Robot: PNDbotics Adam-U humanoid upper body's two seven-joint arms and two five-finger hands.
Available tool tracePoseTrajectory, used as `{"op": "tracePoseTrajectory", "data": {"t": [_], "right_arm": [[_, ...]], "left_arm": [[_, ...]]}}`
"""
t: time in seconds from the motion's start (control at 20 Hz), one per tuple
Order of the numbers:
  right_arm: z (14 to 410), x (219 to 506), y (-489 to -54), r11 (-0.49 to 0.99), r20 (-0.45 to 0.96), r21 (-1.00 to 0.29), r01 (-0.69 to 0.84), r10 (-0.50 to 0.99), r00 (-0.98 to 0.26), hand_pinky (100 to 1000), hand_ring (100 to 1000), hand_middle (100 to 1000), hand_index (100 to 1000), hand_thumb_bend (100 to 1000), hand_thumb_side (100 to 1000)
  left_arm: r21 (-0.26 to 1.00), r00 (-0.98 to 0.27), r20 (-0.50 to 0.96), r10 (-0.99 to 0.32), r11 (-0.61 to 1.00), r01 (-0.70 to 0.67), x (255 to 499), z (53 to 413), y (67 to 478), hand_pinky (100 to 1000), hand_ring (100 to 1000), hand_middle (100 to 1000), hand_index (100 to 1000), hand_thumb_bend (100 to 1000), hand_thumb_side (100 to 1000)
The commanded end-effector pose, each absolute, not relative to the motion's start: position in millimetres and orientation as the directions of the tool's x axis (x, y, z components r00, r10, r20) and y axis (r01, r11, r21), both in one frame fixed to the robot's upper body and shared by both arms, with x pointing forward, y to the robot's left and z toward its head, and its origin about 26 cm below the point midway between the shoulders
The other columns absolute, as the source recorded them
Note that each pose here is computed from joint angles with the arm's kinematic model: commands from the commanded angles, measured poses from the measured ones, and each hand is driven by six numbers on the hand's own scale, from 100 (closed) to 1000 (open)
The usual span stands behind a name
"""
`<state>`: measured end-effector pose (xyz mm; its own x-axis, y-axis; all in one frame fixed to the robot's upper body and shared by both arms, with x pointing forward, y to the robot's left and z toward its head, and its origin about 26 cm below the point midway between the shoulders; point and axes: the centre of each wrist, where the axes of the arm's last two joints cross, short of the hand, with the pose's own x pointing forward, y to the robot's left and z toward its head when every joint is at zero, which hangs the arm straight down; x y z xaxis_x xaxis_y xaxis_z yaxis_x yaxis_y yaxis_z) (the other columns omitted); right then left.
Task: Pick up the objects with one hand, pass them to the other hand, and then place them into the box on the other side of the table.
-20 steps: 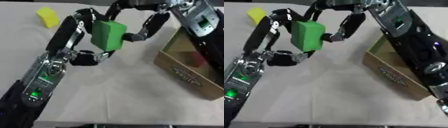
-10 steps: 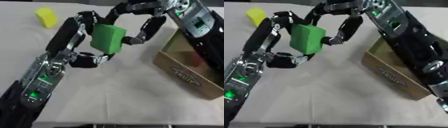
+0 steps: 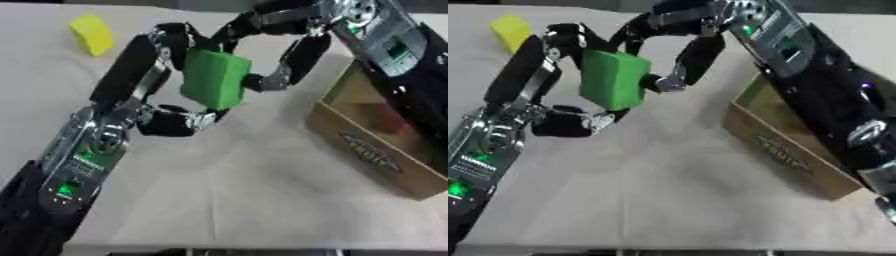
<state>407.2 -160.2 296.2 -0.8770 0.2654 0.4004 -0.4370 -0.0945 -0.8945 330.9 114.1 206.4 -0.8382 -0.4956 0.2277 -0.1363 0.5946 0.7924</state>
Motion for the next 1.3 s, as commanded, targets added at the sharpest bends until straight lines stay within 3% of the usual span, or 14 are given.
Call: {"op": "tracePoseTrajectory", "data": {"t": [0.05, 0.4, 0.6, 0.85, 0.95, 1.1, 1.3], "right_arm": [[315.5, 398.8, -159.7, -0.062, 0.395, -0.906, -0.419, 0.233, -0.888, 1000, 738, 486, 614, 100, 326], [322.7, 396.1, -166.0, -0.027, 0.416, -0.9, -0.434, 0.241, -0.877, 987, 673, 419, 524, 100, 333], [323.4, 395.4, -167.3, -0.023, 0.413, -0.902, -0.431, 0.248, -0.877, 976, 654, 397, 492, 100, 321], [322.5, 395.9, -168.0, -0.022, 0.411, -0.903, -0.43, 0.254, -0.875, 965, 631, 378, 457, 100, 318], [322.3, 396.2, -168.5, -0.02, 0.41, -0.903, -0.43, 0.257, -0.875, 963, 626, 374, 453, 100, 314], [322.0, 396.5, -168.9, -0.021, 0.409, -0.903, -0.428, 0.259, -0.875, 970, 654, 454, 545, 100, 310], [324.1, 395.1, -169.9, -0.028, 0.389, -0.913, -0.408, 0.248, -0.887, 1000, 747, 635, 787, 100, 212]], "left_arm": [[0.79, -0.847, 0.216, -0.486, 0.597, -0.141, 329.0, 211.7, 108.4, 465, 420, 346, 544, 100, 100], [0.805, -0.81, 0.234, -0.538, 0.574, -0.149, 333.1, 206.7, 111.6, 516, 456, 390, 588, 100, 100], [0.808, -0.796, 0.231, -0.56, 0.566, -0.164, 333.0, 206.6, 112.4, 567, 501, 445, 656, 100, 100], [0.803, -0.786, 0.228, -0.574, 0.567, -0.181, 332.1, 207.5, 112.4, 583, 523, 472, 692, 112, 100], [0.801, -0.786, 0.228, -0.575, 0.569, -0.184, 331.6, 207.6, 112.3, 556, 496, 445, 673, 100, 100], [0.786, -0.784, 0.238, -0.574, 0.587, -0.191, 331.2, 207.9, 112.3, 514, 465, 411, 635, 100, 100], [0.767, -0.781, 0.253, -0.572, 0.61, -0.199, 331.3, 207.5, 112.3, 473, 434, 380, 601, 100, 100]]}}
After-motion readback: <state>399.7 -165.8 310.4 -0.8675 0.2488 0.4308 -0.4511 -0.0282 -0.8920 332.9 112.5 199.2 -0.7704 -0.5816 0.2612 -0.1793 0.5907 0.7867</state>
